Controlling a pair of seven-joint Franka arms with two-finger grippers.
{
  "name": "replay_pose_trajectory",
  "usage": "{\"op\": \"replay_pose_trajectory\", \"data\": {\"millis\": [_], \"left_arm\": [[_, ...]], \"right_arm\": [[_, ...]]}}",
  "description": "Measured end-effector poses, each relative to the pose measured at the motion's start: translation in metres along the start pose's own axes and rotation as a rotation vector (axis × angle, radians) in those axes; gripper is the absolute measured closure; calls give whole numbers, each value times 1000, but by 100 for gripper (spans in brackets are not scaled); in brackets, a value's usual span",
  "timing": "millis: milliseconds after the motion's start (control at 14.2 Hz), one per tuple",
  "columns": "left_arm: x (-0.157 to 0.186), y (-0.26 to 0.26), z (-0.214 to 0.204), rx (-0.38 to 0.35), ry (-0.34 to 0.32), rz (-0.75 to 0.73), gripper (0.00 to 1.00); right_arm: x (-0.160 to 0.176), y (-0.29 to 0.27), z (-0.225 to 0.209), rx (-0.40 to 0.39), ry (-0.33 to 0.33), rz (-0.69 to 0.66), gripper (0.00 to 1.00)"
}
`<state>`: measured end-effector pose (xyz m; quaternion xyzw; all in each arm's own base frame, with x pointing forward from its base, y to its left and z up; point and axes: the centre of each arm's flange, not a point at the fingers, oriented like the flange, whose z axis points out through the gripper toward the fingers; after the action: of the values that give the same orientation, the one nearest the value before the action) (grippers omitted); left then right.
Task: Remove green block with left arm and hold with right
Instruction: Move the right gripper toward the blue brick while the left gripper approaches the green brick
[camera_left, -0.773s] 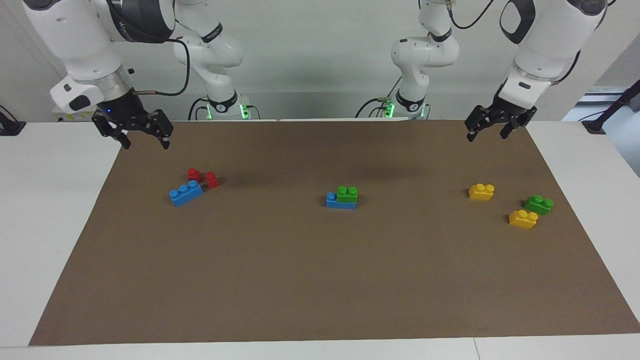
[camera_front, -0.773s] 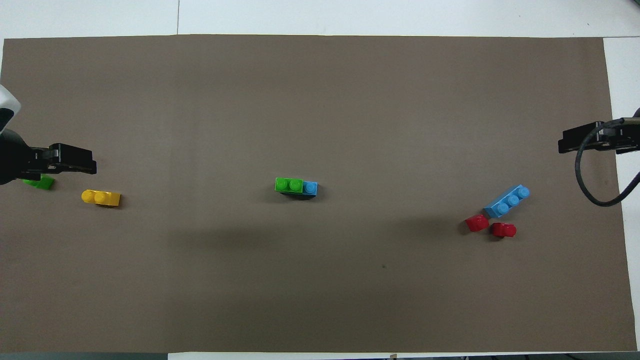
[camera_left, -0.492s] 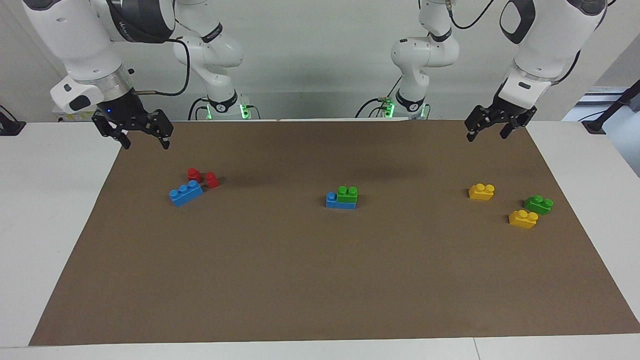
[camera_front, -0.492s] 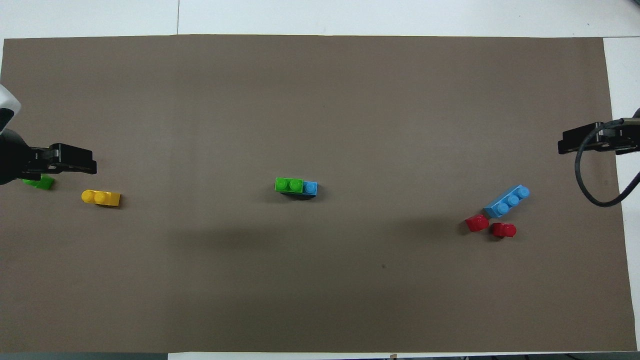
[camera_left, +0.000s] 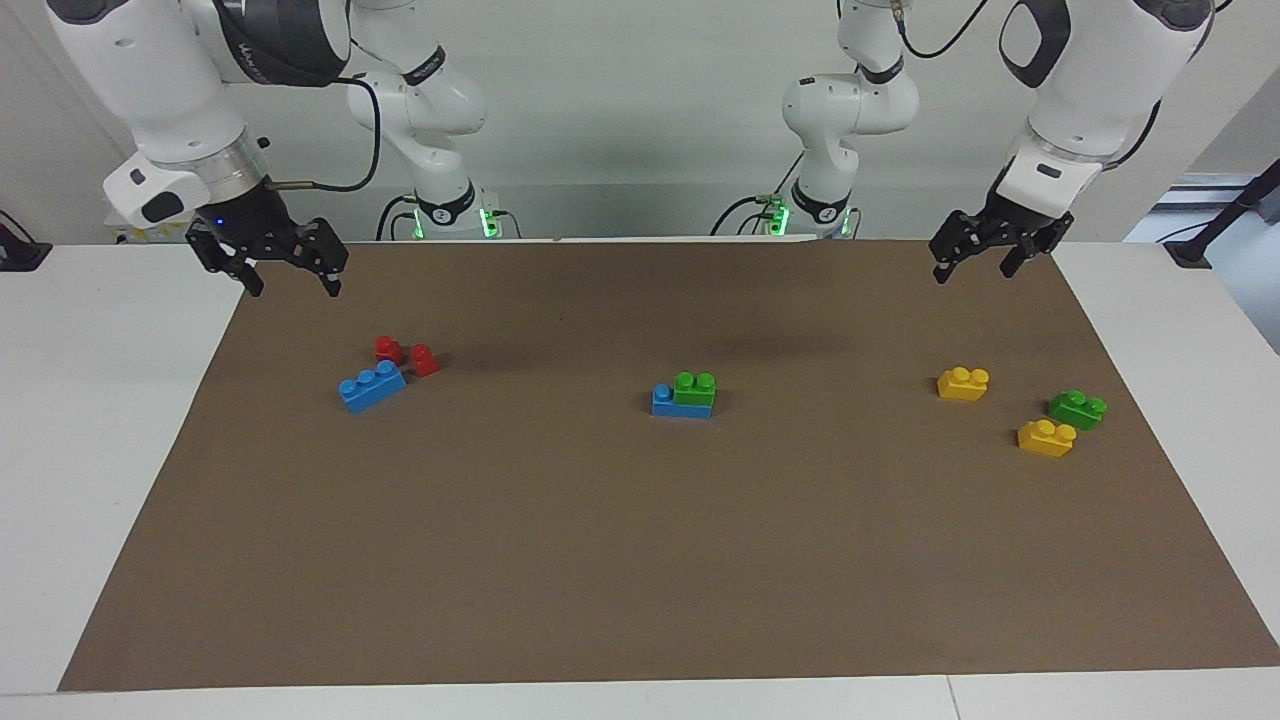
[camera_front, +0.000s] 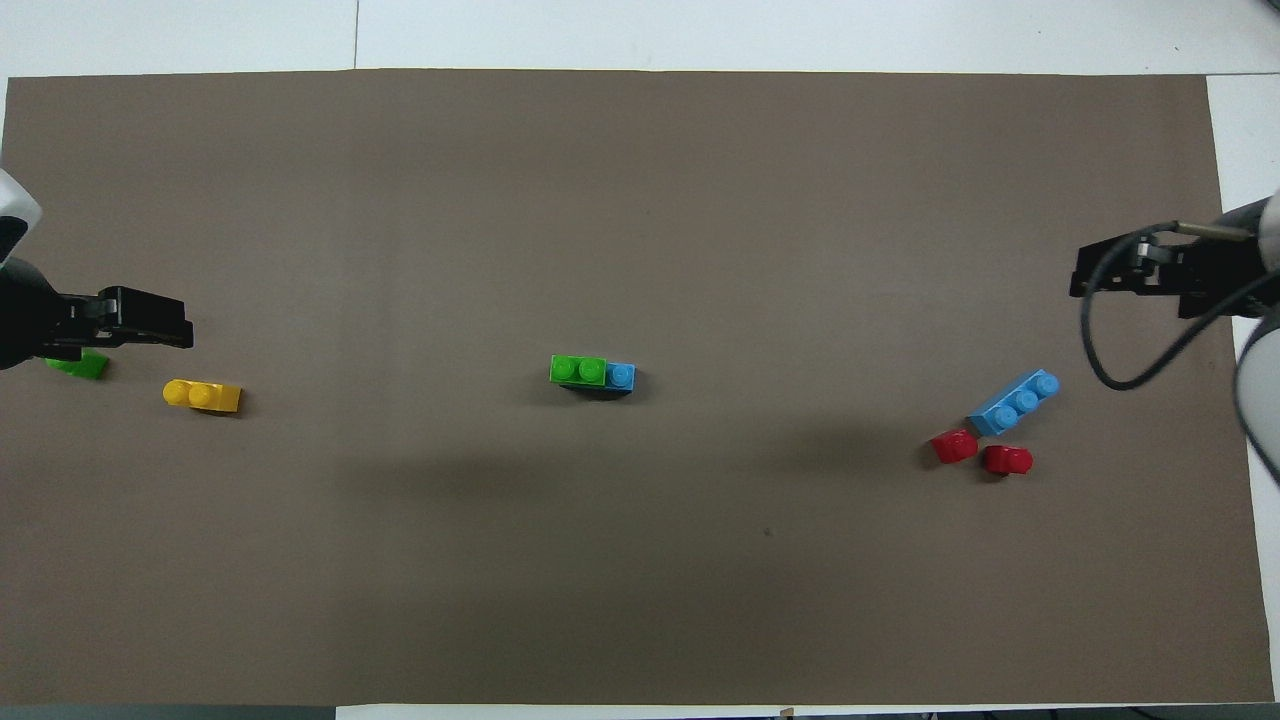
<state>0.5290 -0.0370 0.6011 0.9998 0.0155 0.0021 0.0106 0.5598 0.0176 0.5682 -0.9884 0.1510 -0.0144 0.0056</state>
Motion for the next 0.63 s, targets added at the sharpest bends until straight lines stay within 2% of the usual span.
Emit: {"op": "replay_pose_trajectory", "data": {"millis": [281,422,633], "left_arm": [[0,1,0,0,-2,-23,0],[-3,11,5,-1,-11,-105,0],[-19,56,22,8,-31,-296,0]], "right_arm": [[-27,-98,48,50,-23,366,0],[-36,-139,75,100,-51,538,0],[-45,-176,114,193,-139,750,0]]}}
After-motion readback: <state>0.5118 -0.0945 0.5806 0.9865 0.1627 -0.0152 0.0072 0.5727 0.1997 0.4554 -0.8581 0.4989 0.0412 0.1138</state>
